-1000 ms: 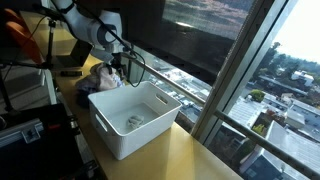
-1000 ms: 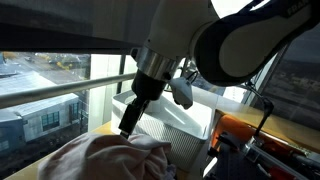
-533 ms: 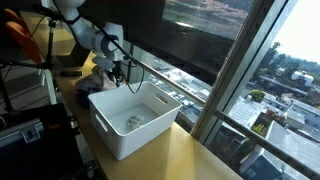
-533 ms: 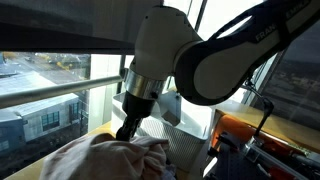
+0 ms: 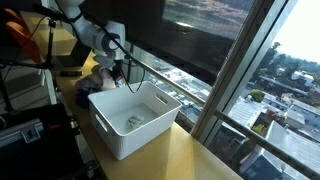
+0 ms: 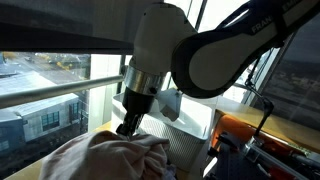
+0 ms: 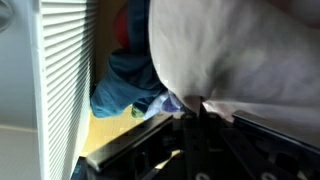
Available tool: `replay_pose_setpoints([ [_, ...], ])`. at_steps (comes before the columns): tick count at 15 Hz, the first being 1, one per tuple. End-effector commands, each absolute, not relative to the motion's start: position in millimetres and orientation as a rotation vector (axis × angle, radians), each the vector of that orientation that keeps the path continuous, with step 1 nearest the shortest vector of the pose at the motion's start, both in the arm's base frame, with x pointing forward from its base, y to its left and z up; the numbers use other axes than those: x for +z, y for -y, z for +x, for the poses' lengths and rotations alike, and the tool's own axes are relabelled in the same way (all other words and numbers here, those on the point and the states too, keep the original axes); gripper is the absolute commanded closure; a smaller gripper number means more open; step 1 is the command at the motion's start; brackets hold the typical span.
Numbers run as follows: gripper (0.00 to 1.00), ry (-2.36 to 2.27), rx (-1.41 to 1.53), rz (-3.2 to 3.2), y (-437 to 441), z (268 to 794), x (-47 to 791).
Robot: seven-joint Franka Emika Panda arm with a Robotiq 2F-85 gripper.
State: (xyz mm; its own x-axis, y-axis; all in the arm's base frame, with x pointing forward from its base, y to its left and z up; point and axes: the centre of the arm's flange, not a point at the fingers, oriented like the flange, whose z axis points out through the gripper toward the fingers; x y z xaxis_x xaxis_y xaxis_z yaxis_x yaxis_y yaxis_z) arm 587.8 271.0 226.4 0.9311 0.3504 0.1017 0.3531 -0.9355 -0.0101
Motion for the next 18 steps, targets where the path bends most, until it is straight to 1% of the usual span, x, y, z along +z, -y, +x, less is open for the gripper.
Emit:
replay_pose_setpoints([
  [1,0.99,0.509,-0.238,-3.004,-279,574,314],
  [7,0.99,0.446,-0.457,-2.939,-267,565,452],
  [11,0.99,0.351,-0.621,-2.903,-224,563,549],
  [14,0.99,0.281,-0.805,-2.863,-196,558,627],
  [17,0.99,0.233,-0.974,-2.821,-168,541,707],
  [18,0.99,0.221,-1.007,-2.813,-162,535,721],
])
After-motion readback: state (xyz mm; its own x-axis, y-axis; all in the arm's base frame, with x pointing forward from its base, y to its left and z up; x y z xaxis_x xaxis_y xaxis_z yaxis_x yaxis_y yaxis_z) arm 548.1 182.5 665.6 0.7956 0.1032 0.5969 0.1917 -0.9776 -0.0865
